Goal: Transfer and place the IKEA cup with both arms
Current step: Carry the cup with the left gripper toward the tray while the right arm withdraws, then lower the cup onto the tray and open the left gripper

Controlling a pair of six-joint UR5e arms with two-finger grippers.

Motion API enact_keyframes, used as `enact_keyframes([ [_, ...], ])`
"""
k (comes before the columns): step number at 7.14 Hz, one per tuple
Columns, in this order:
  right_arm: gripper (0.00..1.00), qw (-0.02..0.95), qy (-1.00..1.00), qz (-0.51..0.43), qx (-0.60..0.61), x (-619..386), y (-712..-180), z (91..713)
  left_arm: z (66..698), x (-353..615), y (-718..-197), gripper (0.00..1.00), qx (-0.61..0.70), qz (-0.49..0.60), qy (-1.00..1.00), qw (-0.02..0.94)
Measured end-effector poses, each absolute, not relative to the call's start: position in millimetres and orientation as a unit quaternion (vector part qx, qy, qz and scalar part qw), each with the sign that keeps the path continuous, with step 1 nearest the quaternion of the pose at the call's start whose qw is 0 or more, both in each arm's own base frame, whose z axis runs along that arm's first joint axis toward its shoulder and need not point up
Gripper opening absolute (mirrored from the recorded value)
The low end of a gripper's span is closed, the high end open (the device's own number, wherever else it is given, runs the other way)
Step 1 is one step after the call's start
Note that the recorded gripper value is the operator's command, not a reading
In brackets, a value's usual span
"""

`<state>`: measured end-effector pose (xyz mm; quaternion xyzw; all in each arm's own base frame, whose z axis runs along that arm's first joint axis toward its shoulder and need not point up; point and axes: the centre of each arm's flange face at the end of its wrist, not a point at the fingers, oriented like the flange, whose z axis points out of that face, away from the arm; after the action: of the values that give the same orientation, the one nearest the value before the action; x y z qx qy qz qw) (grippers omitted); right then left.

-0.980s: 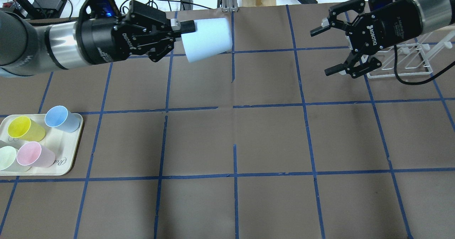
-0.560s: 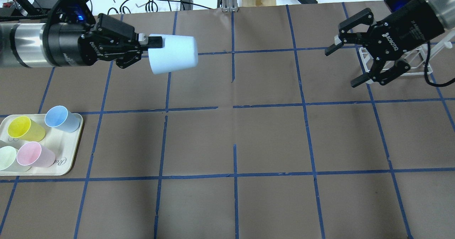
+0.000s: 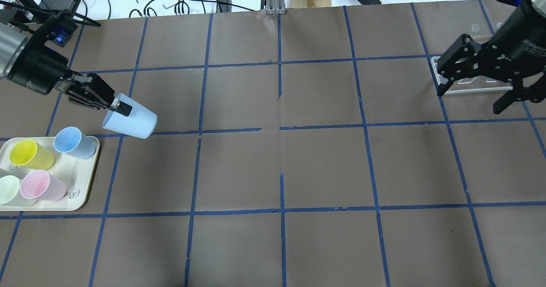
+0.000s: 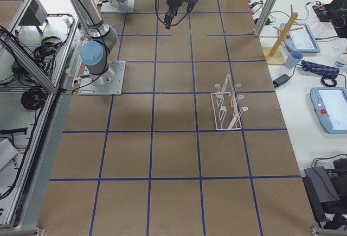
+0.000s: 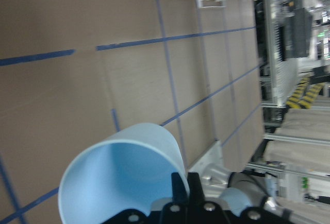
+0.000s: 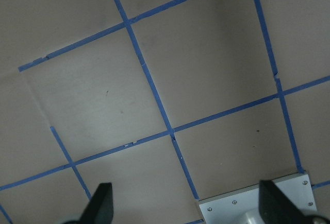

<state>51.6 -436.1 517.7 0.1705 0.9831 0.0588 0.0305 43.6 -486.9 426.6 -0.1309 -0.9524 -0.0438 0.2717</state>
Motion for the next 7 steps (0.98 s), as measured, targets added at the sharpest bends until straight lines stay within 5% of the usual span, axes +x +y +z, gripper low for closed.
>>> enact_keyframes([
  [3, 1.0, -0.017, 0.991, 0.023, 0.129, 100.8, -429.6, 490.1, 431.0, 121.1, -507.5, 0.0, -0.159, -0.054, -0.985, 0.051],
  [7, 1.0, 0.012, 0.994, 0.015, 0.106, 121.4, -405.7, 488.3, 418.8, 304.7, -520.7, 0.0, -0.185, -0.051, -0.981, 0.005],
])
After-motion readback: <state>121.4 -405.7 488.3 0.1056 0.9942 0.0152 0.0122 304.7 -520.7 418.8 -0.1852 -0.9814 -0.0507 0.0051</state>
